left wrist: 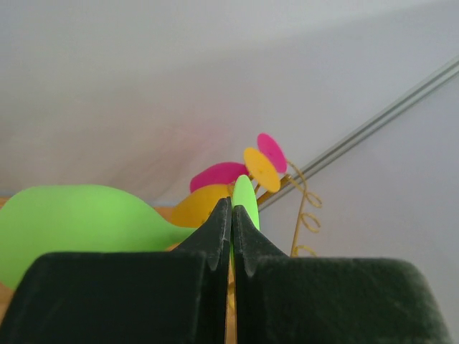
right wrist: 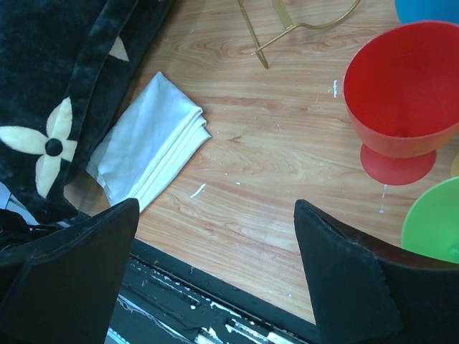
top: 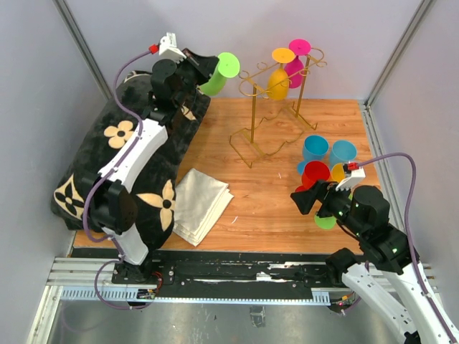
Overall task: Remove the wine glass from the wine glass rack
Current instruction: Place the wine glass at the center of the board.
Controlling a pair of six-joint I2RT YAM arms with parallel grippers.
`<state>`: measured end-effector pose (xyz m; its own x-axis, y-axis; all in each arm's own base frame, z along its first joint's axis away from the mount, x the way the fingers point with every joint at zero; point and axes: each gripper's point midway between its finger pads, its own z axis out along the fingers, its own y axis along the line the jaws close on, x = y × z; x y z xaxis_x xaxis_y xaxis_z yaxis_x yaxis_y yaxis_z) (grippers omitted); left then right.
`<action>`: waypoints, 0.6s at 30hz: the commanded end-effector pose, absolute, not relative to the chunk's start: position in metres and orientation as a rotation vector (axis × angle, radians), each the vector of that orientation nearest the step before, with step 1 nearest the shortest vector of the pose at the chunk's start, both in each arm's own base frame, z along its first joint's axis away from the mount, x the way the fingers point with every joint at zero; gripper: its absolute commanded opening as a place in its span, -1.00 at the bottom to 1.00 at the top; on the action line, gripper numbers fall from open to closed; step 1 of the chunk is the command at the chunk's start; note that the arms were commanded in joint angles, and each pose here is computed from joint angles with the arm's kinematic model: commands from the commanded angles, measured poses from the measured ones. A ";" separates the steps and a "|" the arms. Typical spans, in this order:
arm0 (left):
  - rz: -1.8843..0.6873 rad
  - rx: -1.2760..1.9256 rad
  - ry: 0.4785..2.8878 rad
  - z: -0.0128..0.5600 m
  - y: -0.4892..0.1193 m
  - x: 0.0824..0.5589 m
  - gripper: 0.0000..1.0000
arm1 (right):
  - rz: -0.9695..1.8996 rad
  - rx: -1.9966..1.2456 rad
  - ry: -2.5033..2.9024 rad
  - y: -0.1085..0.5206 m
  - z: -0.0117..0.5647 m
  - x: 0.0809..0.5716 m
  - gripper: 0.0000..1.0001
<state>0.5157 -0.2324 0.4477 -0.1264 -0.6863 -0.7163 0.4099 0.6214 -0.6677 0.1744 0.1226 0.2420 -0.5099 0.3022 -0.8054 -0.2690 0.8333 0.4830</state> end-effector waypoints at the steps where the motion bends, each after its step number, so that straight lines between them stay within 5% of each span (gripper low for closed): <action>1: -0.888 -0.221 1.337 0.462 -0.212 0.483 -0.99 | 0.697 -0.002 1.929 0.123 0.254 0.180 0.79; 18: -1.216 0.141 1.514 0.355 -0.261 0.289 -0.99 | 1.032 -0.191 1.765 0.181 0.284 0.181 0.74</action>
<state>0.3324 -0.2452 0.3597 -0.3213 -0.5229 -0.7896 0.5745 0.5552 -0.6014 0.1820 0.1590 0.2672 -0.4521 0.2977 -0.8408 -0.4685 0.7229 0.5079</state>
